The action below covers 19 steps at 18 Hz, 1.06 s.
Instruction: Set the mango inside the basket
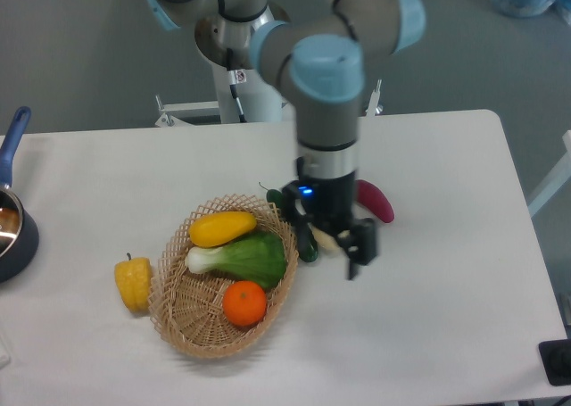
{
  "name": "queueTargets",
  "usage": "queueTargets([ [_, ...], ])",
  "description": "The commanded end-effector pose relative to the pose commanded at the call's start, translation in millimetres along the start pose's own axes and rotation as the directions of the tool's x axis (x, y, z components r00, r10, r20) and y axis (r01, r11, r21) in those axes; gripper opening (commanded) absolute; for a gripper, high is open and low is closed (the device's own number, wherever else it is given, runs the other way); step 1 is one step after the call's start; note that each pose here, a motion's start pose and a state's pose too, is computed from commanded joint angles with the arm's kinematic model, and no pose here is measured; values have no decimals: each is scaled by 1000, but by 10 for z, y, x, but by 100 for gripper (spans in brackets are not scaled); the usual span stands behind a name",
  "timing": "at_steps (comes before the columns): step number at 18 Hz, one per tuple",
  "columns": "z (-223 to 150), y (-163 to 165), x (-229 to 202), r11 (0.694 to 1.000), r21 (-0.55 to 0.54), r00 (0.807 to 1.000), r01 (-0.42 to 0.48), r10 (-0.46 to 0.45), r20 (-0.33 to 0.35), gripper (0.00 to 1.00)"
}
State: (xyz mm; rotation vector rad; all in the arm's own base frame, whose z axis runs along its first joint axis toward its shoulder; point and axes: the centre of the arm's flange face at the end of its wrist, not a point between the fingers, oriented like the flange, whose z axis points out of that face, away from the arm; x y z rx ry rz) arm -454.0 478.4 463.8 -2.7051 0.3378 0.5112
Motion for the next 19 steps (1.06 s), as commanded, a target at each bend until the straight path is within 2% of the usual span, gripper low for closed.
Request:
queueTargets([
  [5,-227,439,-282,996,-51,997,-75,73,-40,100],
  [7,-452,719,-360,994,-71,996,-78,75,-43,100],
  [9,-642,921,-379,989,-91,992,-116,110,-63,100],
  [12,-891,1420,-474,984,-113,987,-141,130,-94,100],
  [15,-1018,1667,-509,971,-119,974,-207,194,-118,100],
  [19,-1043,1725,-507,967,-119,969,-225,209,-128,100],
])
